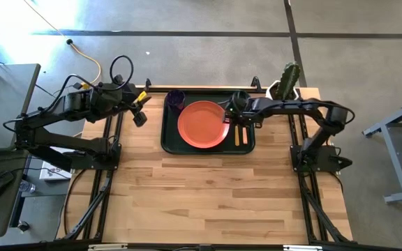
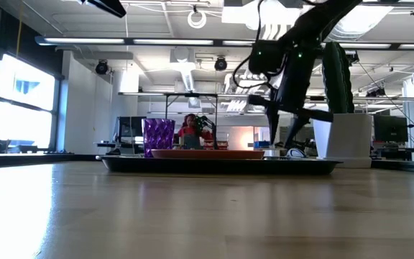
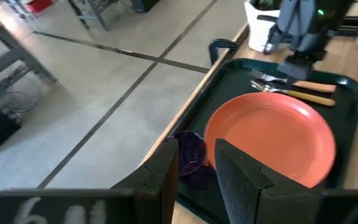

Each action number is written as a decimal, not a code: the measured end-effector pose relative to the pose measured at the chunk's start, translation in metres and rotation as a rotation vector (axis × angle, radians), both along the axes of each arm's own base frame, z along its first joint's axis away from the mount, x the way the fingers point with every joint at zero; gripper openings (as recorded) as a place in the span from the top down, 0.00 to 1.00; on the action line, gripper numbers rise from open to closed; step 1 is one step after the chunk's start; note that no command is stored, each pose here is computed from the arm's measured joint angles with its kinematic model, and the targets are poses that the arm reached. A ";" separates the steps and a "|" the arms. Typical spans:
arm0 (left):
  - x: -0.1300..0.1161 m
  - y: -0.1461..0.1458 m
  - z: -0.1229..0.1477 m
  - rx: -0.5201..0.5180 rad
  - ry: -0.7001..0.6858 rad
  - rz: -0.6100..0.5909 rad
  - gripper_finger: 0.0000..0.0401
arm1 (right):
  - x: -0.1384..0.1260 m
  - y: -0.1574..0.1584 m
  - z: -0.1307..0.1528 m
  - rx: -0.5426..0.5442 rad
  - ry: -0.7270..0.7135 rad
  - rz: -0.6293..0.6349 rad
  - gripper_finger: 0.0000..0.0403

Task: Pick and place plate/cup/fork/spoon on tray
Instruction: Return to Home Position

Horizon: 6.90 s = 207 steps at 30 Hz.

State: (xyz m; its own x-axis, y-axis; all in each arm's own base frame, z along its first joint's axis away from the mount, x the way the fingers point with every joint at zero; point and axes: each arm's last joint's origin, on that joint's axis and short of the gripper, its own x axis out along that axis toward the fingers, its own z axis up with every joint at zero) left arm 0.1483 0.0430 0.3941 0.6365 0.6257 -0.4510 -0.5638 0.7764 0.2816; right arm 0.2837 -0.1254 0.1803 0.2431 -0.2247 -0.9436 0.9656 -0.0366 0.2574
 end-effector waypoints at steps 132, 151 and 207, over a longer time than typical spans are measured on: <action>-0.047 -0.020 -0.234 -0.329 -0.631 -0.289 0.76 | -0.179 0.117 -0.019 -0.915 -0.842 0.784 0.70; -0.047 -0.020 -0.234 -0.329 -0.631 -0.289 0.76 | -0.179 0.117 -0.020 -0.914 -0.836 0.784 0.70; -0.047 -0.020 -0.234 -0.329 -0.631 -0.289 0.76 | -0.179 0.117 -0.020 -0.913 -0.834 0.783 0.70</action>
State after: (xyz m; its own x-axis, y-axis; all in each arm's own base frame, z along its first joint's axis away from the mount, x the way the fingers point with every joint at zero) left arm 0.1018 0.0227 0.1605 0.9528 0.2922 -0.0820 -0.3032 0.9055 -0.2970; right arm 0.1044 -0.0083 0.1605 0.9745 -0.2110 -0.0764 0.2240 0.8953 0.3850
